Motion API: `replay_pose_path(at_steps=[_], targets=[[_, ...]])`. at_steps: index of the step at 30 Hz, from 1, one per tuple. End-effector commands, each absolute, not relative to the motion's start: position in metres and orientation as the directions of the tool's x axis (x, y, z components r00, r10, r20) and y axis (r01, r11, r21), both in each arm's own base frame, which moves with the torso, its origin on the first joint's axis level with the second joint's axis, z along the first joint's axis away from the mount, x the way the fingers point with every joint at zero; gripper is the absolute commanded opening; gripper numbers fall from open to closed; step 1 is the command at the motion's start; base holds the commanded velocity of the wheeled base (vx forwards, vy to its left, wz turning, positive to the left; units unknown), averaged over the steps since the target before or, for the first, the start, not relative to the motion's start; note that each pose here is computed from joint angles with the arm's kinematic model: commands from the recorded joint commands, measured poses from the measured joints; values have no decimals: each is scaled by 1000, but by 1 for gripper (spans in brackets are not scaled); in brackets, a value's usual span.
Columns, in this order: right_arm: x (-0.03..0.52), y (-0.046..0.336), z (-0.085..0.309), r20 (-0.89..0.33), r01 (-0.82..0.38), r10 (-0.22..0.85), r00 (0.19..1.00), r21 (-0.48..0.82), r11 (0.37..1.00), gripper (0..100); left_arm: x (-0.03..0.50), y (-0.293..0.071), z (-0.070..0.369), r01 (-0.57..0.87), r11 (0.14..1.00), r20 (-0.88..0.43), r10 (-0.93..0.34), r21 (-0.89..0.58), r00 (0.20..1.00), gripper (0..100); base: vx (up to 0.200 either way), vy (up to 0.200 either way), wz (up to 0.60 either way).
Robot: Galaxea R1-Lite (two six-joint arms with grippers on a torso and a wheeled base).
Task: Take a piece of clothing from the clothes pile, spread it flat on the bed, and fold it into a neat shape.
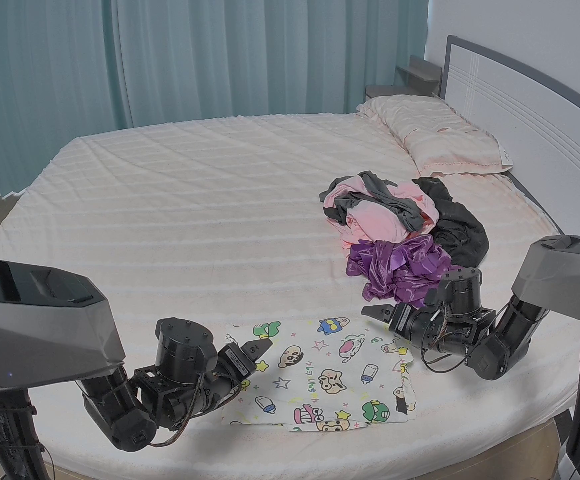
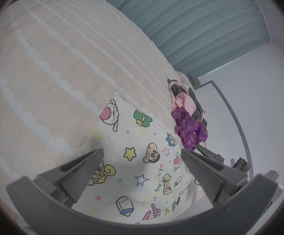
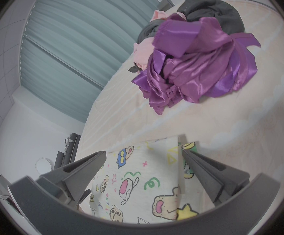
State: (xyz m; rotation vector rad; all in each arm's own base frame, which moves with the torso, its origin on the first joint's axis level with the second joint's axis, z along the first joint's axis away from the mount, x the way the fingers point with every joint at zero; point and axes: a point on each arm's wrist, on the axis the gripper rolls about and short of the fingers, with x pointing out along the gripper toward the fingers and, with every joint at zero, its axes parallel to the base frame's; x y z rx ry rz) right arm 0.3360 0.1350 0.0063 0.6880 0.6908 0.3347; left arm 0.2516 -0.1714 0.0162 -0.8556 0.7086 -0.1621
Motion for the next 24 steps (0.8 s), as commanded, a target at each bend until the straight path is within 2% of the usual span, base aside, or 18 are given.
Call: replay_pose_path(at_steps=[1, 12, 13, 24], targets=[[336, 135, 2, -480, -53, 495, 724, 676, 735, 100, 251, -172, 15, -144, 661, -510, -403, -736, 760, 100, 0, 0, 0], [345, 138, -5, -478, -49, 494, 726, 681, 731, 100, 252, -172, 15, -144, 660, -509, -402, -737, 761, 100, 0, 0, 0], [347, 139, -5, -475, -49, 495, 728, 683, 728, 0, 252, -172, 15, -144, 660, -509, -402, -737, 761, 100, 0, 0, 0], [355, 126, -7, -469, -22, 465, 751, 686, 727, 0, 251, -172, 15, -145, 660, -510, -403, -737, 760, 100, 0, 0, 0]])
